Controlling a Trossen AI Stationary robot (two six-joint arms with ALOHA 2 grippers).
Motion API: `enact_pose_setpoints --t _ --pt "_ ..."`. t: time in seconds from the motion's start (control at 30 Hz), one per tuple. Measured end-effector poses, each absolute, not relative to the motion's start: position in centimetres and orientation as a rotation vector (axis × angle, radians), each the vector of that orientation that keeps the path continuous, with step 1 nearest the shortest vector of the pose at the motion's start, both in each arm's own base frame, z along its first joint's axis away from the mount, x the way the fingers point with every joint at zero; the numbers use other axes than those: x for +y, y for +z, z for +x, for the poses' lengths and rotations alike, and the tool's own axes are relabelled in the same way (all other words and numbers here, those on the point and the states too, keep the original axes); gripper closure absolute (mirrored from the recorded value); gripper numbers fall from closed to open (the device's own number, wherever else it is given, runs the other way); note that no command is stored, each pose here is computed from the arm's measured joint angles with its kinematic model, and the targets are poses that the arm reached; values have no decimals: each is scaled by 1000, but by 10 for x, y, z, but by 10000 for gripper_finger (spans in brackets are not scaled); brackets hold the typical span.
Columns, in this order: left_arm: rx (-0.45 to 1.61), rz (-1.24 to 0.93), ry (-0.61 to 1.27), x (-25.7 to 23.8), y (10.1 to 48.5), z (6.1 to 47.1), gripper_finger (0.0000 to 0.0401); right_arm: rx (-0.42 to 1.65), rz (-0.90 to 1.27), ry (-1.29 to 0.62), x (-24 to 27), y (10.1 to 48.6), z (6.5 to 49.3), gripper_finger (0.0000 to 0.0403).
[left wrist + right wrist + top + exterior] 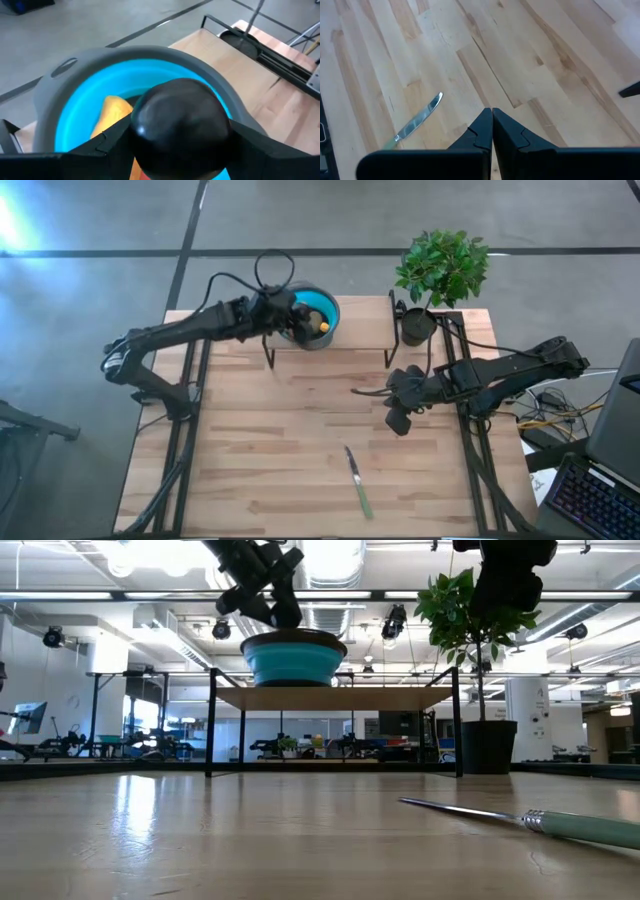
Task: Pick & Place Fruit
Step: Put the purple plum into the blue strainer bowl
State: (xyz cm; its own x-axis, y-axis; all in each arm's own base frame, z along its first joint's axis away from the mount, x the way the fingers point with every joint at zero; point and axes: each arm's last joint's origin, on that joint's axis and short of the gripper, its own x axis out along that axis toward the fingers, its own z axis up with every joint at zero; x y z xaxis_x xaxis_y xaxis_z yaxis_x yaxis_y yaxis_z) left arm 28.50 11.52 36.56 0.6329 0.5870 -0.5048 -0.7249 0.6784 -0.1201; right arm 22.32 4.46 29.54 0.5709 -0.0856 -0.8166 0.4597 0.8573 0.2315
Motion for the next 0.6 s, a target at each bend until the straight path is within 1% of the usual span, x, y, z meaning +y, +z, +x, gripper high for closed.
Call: enact_pose_setpoints --t 0.23,0.47,0.6 --pt "456 -332 785 123 365 282 155 913 453 -333 45 295 223 394" --pt "506 -335 790 128 352 290 131 912 455 -334 45 295 223 394" --pt "544 -339 791 131 342 297 128 912 455 -334 45 295 223 394"
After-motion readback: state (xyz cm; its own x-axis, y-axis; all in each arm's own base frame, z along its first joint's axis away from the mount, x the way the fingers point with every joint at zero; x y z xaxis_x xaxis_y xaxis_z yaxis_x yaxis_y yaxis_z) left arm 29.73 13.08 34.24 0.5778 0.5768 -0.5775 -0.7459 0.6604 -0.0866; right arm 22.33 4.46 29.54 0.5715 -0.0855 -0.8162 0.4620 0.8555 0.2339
